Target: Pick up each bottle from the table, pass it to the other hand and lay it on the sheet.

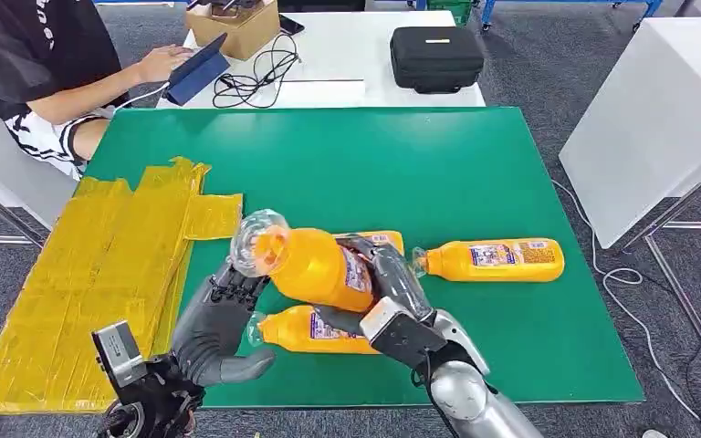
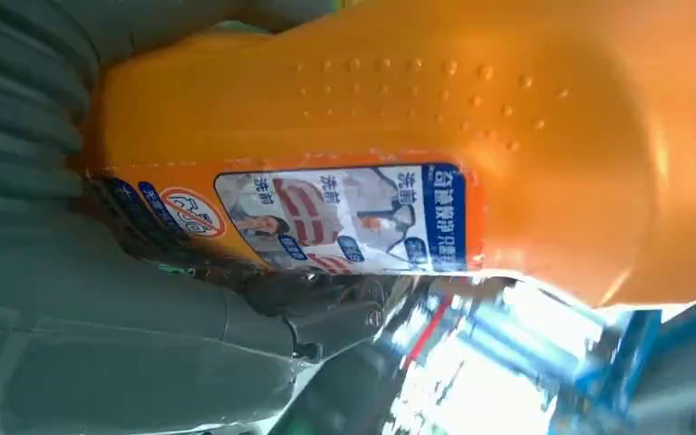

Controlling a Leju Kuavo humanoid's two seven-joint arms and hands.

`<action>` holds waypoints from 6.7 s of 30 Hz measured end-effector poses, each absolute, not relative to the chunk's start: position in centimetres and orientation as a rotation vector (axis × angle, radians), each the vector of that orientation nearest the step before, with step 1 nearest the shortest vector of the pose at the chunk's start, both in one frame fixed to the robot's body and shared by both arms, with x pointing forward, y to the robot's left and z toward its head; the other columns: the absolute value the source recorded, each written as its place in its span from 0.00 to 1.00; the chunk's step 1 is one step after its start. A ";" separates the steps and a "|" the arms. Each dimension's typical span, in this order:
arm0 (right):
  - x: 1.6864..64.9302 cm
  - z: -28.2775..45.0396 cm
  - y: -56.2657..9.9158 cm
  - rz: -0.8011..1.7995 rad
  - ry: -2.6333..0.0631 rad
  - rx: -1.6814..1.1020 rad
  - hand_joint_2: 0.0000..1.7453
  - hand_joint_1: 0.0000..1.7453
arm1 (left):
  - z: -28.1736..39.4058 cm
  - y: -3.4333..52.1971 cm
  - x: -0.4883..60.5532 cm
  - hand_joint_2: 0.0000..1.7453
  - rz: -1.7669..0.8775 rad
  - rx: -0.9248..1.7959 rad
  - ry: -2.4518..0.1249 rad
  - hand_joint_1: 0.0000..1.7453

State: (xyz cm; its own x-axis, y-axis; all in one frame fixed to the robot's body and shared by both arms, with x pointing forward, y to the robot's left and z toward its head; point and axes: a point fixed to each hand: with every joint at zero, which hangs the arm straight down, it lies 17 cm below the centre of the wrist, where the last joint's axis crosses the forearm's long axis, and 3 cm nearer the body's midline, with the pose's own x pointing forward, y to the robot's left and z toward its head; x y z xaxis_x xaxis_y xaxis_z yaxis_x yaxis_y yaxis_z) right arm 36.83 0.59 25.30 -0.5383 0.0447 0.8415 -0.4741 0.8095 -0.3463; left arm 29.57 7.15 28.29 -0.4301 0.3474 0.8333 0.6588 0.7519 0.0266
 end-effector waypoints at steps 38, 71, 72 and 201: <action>34.7 25.6 6.6 0.829 -1.969 0.535 1.00 1.00 | 28.4 7.8 30.1 1.00 -0.405 -0.721 -2.072 0.00; 34.5 24.0 9.2 0.901 -1.887 0.575 1.00 1.00 | 27.7 9.6 30.8 1.00 -0.338 -0.647 -2.079 1.00; 34.6 24.0 9.2 0.900 -1.887 0.573 1.00 1.00 | 27.7 9.6 30.8 1.00 -0.338 -0.647 -2.079 1.00; 32.0 32.0 -22.8 0.222 -2.238 -0.517 1.00 0.00 | 10.3 25.6 50.6 1.00 -1.625 1.214 -0.975 1.00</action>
